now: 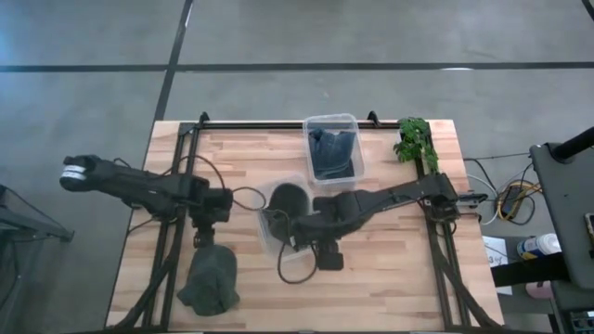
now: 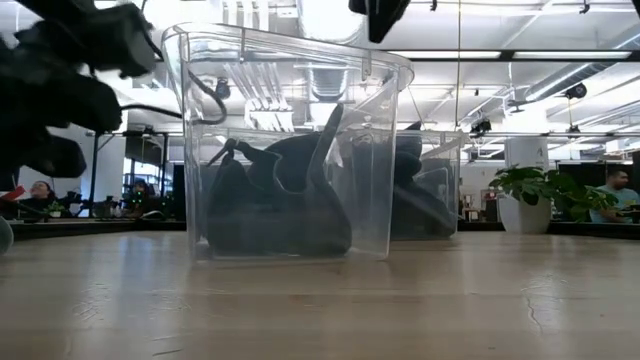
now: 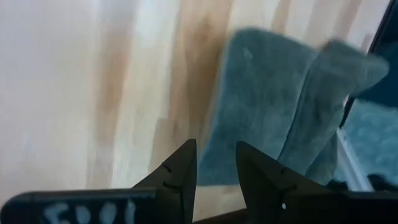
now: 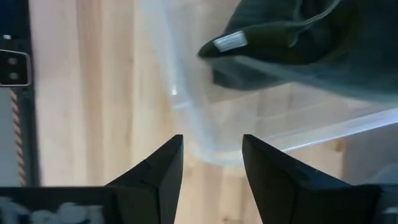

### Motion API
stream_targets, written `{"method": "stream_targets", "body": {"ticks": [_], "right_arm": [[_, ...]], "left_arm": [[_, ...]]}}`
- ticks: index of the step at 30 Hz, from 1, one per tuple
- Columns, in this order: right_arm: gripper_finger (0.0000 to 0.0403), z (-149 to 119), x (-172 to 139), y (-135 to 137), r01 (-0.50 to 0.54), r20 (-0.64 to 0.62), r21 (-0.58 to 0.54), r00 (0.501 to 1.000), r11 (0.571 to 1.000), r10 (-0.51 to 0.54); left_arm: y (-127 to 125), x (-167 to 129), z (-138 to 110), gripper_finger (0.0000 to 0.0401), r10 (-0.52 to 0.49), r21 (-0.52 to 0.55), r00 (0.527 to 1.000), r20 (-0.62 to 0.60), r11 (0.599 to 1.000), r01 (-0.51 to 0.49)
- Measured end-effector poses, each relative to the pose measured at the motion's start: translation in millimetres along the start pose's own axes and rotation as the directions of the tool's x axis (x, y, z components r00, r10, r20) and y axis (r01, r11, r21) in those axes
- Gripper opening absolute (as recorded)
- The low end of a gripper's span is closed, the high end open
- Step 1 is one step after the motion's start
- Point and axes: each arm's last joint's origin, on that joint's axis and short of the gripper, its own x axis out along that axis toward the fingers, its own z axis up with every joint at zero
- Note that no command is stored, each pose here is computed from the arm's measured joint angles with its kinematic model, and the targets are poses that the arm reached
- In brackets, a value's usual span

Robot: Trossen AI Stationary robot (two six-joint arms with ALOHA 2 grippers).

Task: Pick & Place hat
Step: Put the black cap into the left transparent bin

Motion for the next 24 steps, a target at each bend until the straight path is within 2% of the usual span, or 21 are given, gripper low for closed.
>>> {"method": "stream_targets", "body": {"ticks": [4, 6, 10, 16, 20, 24], "right_arm": [[0.0161, -5, 3, 16, -0.004, -0.008, 0.045, 1.000, 0.999, 0.004], [0.0160, -7, 2, 23, -0.006, -0.005, 0.074, 1.000, 0.997, 0.007], [0.0161, -12, -1, 33, 0.012, 0.008, 0.133, 1.000, 0.991, -0.013], [0.0159, -22, -7, 51, 0.048, 0.029, 0.199, 0.998, 0.979, -0.055], [0.0156, -29, -9, 61, 0.064, 0.023, 0.228, 0.997, 0.971, -0.071], [0.0156, -35, -11, 70, 0.087, 0.020, 0.242, 0.995, 0.966, -0.095]], "left_arm": [[7, -4, 6, 0.0106, -0.044, -0.042, 0.999, 0.025, 0.998, 0.045], [5, -5, 8, 0.0106, -0.076, -0.025, 0.996, 0.050, 0.997, 0.077], [5, -4, 14, 0.0106, -0.061, -0.020, 0.993, 0.105, 0.998, 0.063], [10, 4, 15, 0.0106, -0.009, -0.047, 0.998, 0.069, 0.999, 0.012], [10, 6, 17, 0.0106, -0.070, -0.025, 0.997, 0.035, 0.997, 0.071], [11, 10, 18, 0.0106, -0.078, -0.008, 0.997, 0.012, 0.997, 0.078]]}}
